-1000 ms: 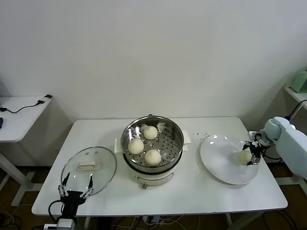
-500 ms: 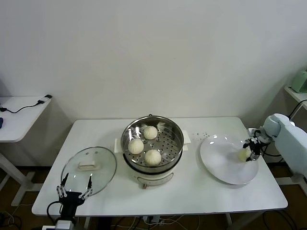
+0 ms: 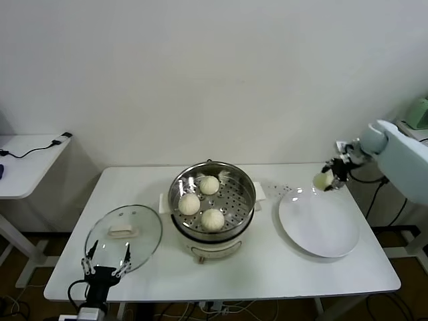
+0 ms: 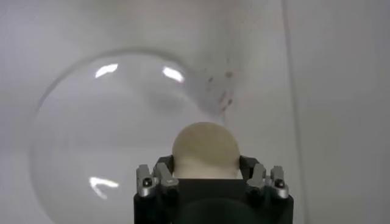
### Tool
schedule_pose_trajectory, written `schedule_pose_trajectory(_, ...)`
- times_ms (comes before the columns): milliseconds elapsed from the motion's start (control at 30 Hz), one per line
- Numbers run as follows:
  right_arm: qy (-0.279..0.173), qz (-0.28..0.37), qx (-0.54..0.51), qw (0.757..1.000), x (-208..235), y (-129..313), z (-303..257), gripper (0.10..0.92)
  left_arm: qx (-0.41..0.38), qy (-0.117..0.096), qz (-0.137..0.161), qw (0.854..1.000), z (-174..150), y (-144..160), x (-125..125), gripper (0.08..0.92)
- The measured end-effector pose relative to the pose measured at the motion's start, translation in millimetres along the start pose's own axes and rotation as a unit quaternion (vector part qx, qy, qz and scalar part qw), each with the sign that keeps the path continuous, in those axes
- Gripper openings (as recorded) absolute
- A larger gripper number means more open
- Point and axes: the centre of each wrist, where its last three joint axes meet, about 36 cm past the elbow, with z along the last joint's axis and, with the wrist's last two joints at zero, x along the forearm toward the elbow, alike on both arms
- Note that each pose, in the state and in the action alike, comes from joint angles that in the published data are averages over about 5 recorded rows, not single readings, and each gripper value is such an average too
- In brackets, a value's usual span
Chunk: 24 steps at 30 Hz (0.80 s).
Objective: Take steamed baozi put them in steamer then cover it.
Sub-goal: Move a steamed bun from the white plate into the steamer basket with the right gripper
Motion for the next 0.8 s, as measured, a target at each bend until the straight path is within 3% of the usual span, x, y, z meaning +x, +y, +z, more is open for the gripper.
schedule_pose_trajectory(367, -0.067, -0.016, 0.036, 0.997, 55.9, -28.1, -140.6, 0.687, 0.012, -0.010, 0.015, 1.000, -4.9, -7.0, -0.7, 0.823)
schedule_pose_trajectory(800, -0.060, -0.078, 0.074, 0.992, 30.5, -11.1, -257.8, 0.695, 0.016, -0.018, 0.024, 0.999, -4.5, -6.3, -0.4, 0.823)
